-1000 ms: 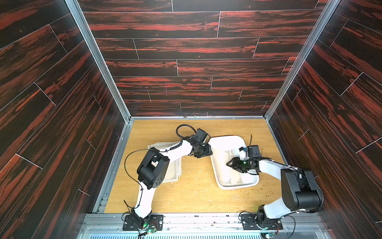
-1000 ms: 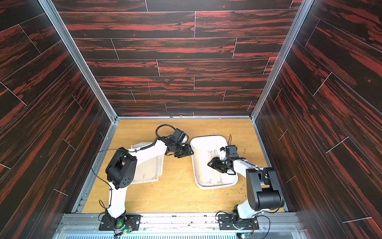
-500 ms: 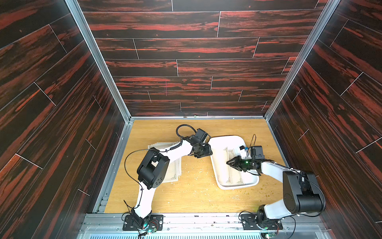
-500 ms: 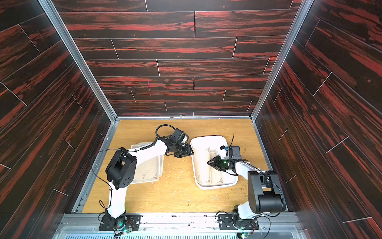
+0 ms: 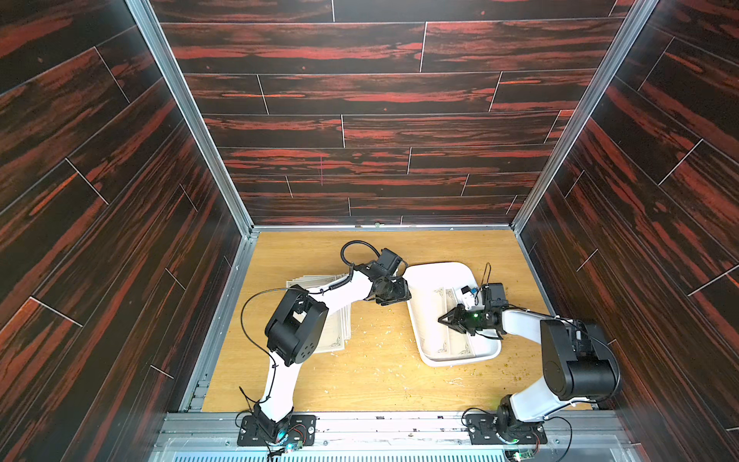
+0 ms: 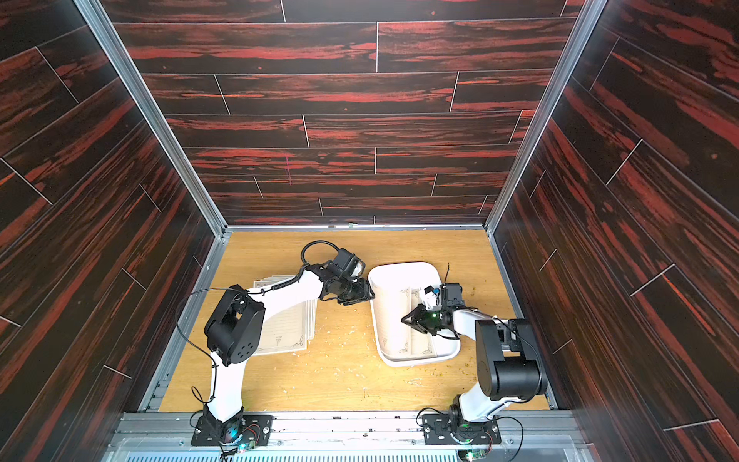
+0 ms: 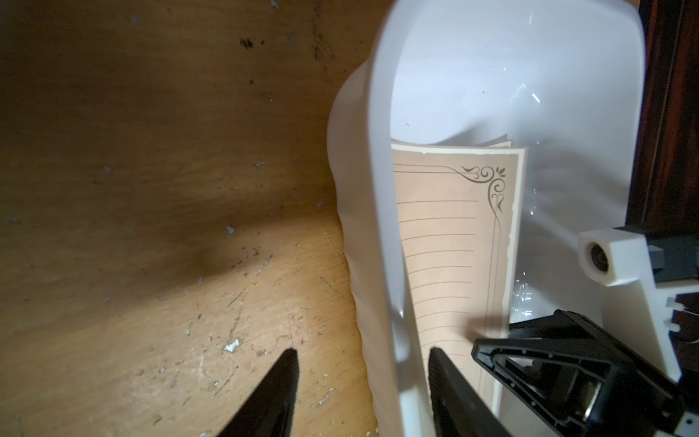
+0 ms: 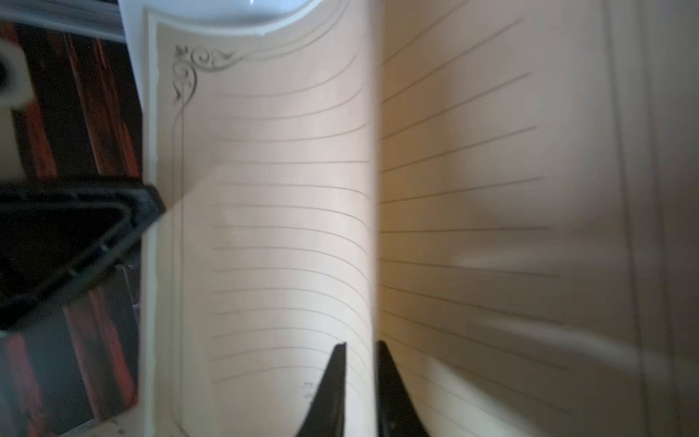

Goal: Take out the stationery paper from the storage box
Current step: Pick up the stationery paper from the storage box.

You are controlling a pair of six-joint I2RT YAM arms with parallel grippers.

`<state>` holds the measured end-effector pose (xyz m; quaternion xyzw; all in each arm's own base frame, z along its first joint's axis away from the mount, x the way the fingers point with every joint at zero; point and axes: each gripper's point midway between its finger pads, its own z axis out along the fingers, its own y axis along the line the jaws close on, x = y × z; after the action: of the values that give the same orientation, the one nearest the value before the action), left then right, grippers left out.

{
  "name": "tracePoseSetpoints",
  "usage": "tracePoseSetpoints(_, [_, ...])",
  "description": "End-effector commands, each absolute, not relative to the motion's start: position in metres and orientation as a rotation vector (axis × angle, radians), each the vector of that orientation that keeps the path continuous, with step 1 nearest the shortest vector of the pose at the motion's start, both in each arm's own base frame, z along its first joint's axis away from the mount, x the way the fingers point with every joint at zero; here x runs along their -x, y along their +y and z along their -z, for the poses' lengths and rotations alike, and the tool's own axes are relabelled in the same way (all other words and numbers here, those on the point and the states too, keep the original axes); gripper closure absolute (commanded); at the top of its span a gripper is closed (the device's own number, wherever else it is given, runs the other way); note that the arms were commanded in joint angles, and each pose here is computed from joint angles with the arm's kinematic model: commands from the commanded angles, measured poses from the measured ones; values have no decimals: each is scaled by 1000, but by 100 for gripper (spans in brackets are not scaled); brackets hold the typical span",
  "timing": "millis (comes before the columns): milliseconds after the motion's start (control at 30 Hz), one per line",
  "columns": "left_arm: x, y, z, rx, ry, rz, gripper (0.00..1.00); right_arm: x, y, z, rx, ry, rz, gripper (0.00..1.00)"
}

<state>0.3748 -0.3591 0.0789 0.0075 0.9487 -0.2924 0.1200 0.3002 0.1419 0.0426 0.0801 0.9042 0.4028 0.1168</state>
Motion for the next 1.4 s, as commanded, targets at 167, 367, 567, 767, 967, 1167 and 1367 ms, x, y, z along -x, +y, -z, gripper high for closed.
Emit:
tracePoseSetpoints(167, [-394, -346, -175, -152, 2531, 812, 38, -313, 132, -119, -112, 2546, -1028, 100])
tracePoseSetpoints(367, [-395, -317, -265, -203, 2224, 856, 36, -305, 137, -201, 96, 2467, -824, 100])
tracePoseSetpoints(567, [-359, -299, -331, -373, 1905, 1120, 37, -280, 167, -296, 375, 2265, -786, 100])
tracePoseSetpoints(767, [-300, -302, -365, -691, 1739, 1343, 35, -231, 192, -392, 646, 1951, -962, 100])
tracePoseSetpoints(967, [-255, -301, -398, -851, 1548, 1511, 33, -192, 197, -440, 763, 1736, -1054, 100])
tracePoseSetpoints(1167, [-229, -291, -421, -902, 1426, 1507, 34, -170, 203, -461, 807, 1624, -1176, 100])
tracePoseSetpoints(1367, [-210, -284, -435, -942, 1358, 1535, 49, -162, 204, -472, 818, 1576, -1224, 100])
